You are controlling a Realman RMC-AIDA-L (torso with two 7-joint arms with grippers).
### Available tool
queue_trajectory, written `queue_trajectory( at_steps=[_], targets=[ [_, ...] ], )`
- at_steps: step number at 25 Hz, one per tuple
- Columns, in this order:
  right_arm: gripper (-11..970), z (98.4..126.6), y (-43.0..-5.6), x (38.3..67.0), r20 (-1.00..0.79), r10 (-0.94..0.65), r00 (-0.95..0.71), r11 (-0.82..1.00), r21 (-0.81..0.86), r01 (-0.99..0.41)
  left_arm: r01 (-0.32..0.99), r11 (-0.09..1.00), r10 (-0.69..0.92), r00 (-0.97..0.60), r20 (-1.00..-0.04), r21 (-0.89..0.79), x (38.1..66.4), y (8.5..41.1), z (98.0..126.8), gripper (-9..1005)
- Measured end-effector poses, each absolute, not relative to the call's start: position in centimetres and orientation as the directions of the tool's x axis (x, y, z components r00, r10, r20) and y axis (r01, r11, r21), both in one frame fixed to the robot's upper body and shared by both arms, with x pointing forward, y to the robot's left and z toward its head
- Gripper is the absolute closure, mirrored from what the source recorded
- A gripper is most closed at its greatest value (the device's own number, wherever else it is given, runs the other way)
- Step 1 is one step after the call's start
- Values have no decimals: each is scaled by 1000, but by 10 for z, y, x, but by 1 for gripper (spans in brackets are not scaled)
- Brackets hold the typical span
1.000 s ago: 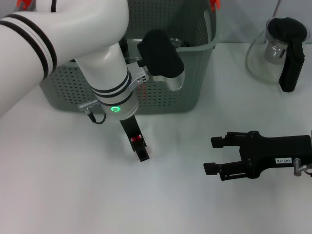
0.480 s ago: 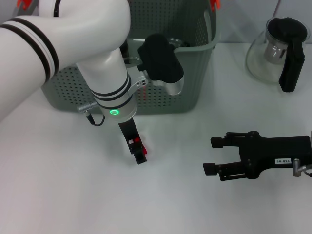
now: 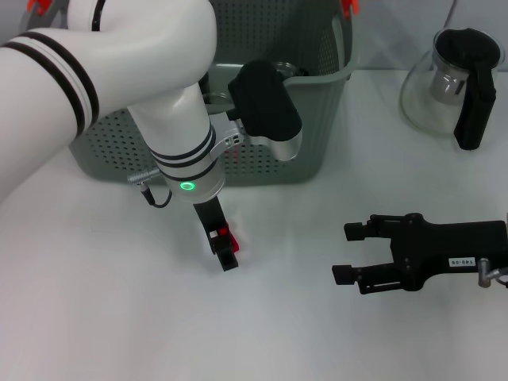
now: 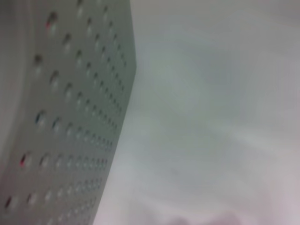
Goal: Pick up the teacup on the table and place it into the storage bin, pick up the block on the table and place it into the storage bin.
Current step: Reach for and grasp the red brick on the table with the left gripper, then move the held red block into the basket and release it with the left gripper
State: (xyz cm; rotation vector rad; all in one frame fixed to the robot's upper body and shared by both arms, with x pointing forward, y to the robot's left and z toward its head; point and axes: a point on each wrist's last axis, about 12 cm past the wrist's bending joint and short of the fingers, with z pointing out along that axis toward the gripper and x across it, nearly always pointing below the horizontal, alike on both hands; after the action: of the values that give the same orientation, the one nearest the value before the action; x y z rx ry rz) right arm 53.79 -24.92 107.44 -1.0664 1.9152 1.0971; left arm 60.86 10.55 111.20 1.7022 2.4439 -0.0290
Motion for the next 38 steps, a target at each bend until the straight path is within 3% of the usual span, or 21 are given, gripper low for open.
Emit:
queue_trajectory(
  at_steps=[23, 26, 33, 38],
  targets=[
    [45, 1075, -249, 539, -845, -312, -434, 311, 341, -887, 941, 331, 937, -319, -141, 73, 608, 103, 1115, 234],
    [44, 1075, -250, 539, -845, -311, -434, 312, 341, -887, 944, 321, 941, -309, -140, 70, 607, 101, 1120, 286],
    [44, 1077, -251, 540, -845, -312, -434, 313, 340, -887, 950, 312, 940, -310, -140, -10, 590, 107, 1148, 335],
    [45, 1080, -251, 542, -852, -304, -426, 312, 334, -890, 935, 339, 895, -354, -273, -100, 576, 127, 1181, 334]
  ],
)
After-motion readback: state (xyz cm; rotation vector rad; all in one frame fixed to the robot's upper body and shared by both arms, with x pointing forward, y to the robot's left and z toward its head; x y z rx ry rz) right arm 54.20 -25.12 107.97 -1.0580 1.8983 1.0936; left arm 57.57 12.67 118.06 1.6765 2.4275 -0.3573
